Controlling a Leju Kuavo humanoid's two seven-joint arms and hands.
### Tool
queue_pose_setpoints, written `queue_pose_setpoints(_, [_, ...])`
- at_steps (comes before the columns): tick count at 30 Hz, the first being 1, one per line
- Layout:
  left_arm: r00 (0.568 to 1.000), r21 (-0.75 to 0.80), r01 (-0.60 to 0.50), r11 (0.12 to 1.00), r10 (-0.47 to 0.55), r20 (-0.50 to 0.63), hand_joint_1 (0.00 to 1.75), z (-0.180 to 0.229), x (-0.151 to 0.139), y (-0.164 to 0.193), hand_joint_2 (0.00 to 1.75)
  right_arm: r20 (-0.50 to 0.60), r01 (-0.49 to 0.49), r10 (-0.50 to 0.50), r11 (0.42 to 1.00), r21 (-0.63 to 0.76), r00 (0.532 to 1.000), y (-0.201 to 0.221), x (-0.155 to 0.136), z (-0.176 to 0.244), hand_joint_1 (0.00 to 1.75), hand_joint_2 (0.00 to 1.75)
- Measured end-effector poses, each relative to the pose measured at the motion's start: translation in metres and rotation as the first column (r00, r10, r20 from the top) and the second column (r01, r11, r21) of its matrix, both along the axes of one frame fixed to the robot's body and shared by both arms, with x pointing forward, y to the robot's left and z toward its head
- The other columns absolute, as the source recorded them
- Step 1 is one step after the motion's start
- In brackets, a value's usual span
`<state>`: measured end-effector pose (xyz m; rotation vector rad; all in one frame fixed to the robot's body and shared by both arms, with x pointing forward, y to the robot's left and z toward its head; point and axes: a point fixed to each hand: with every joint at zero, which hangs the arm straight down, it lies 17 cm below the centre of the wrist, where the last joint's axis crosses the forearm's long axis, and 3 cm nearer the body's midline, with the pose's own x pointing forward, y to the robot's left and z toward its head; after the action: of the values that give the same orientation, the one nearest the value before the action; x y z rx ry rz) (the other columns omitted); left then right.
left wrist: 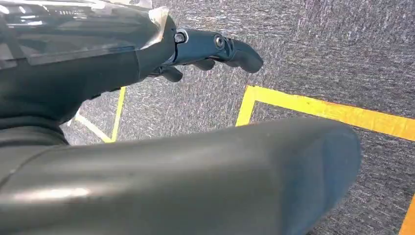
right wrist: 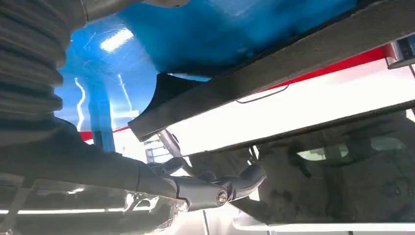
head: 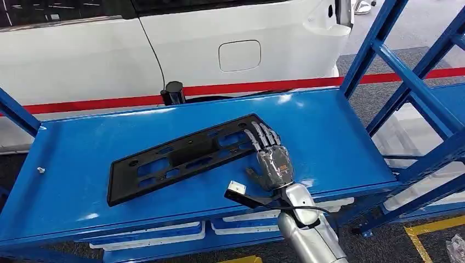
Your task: Take the parts from the cabinet and place them on the table.
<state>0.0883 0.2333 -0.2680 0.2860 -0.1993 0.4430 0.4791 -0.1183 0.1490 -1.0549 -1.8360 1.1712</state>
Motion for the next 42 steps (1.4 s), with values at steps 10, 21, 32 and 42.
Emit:
queue_pose_setpoints(10, [1.0,0.002,0.013,1.0,-0.013,0.001,0.0,0.0,0.0,0.0,0.0,-0.027,-0.025,0.025,1.0,-0.018,0.999,0.012,0.008,-0.004,0.0,1.75])
queue_pose_setpoints(21, [1.0,0.004,0.012,1.0,-0.012,-0.001,0.0,0.0,0.0,0.0,0.0,-0.065,-0.02,0.018,1.0,-0.022,0.998,0.014,0.036,-0.008,0.0,1.75])
queue_pose_setpoints(32, [1.0,0.004,0.011,1.0,-0.011,-0.002,0.0,0.0,0.0,0.0,0.0,-0.081,-0.016,0.013,0.999,-0.031,0.997,0.014,0.044,-0.011,0.0,1.75])
queue_pose_setpoints(42, [1.0,0.016,0.005,1.0,-0.005,-0.01,0.0,0.0,-0.002,0.003,0.0,-0.074,-0.01,0.007,0.999,-0.043,0.997,0.015,0.055,-0.008,1.69,1.75])
